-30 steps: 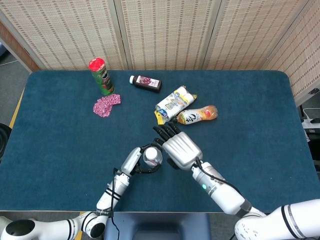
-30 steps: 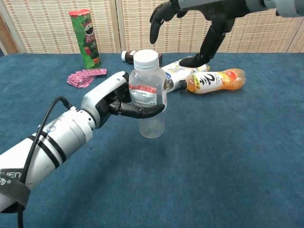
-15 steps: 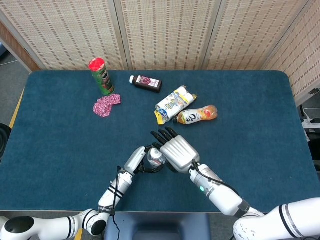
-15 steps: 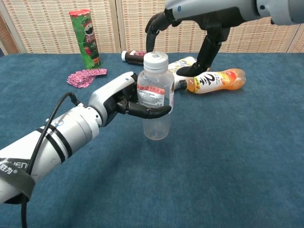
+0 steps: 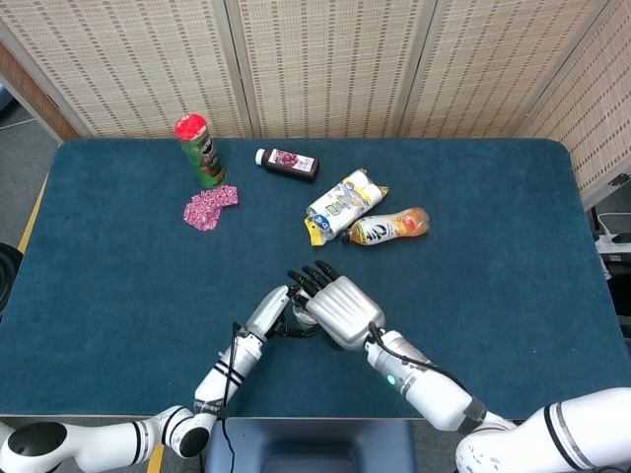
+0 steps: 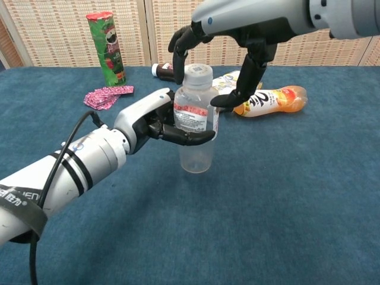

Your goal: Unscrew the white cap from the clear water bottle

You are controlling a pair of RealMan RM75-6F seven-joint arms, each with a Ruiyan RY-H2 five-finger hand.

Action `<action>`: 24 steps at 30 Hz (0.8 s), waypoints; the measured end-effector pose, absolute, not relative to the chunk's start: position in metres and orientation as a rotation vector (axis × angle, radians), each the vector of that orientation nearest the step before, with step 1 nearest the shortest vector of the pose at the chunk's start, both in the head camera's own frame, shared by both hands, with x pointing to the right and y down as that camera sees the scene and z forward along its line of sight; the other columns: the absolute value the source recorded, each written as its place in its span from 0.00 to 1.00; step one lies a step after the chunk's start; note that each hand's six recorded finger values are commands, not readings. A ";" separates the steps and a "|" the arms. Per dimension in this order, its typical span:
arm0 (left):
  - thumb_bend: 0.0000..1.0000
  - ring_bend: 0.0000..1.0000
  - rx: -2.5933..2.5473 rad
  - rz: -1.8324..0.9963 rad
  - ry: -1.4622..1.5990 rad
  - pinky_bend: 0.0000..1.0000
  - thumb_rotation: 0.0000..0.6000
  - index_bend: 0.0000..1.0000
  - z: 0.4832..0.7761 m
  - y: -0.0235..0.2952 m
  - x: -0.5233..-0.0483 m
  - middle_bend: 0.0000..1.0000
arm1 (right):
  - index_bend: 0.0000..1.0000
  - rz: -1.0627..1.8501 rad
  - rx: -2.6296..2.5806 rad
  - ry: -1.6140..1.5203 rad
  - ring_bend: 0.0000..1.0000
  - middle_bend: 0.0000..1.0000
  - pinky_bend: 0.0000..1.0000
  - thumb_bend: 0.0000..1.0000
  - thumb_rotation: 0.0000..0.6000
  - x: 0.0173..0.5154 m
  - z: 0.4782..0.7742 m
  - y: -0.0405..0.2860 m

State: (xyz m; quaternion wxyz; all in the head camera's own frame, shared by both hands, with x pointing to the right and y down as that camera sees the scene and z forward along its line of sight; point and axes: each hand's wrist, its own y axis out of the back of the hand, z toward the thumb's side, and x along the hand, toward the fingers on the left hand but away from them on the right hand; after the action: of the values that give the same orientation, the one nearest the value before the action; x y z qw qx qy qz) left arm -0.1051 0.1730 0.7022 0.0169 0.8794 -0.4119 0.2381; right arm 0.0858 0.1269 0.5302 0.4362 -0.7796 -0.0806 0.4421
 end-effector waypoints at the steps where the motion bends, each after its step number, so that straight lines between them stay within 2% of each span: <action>1: 0.75 0.64 2.731 0.745 -1.283 0.60 1.00 0.78 0.703 0.171 -0.106 0.89 | 0.30 1.096 -1.940 -0.197 0.00 0.00 0.00 0.31 1.00 0.085 0.529 0.128; 8: 0.75 0.64 2.722 0.767 -1.294 0.60 1.00 0.78 0.709 0.167 -0.111 0.89 | 0.24 1.069 -1.944 -0.268 0.00 0.00 0.00 0.31 1.00 0.087 0.522 0.121; 14: 0.75 0.64 2.733 0.759 -1.294 0.60 1.00 0.78 0.707 0.168 -0.111 0.89 | 0.26 1.094 -1.920 -0.321 0.00 0.00 0.00 0.31 1.00 0.097 0.524 0.110; 24: 0.75 0.64 2.746 0.753 -1.292 0.60 1.00 0.78 0.705 0.168 -0.108 0.89 | 0.26 1.226 -1.895 -0.273 0.00 0.00 0.00 0.31 1.00 0.119 0.554 0.102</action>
State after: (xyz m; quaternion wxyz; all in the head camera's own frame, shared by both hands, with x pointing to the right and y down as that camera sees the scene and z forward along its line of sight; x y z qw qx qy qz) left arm -0.1084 0.1679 0.7045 0.0072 0.8782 -0.4131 0.2409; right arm 0.1193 0.1018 0.5541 0.4207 -0.7562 -0.1090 0.4892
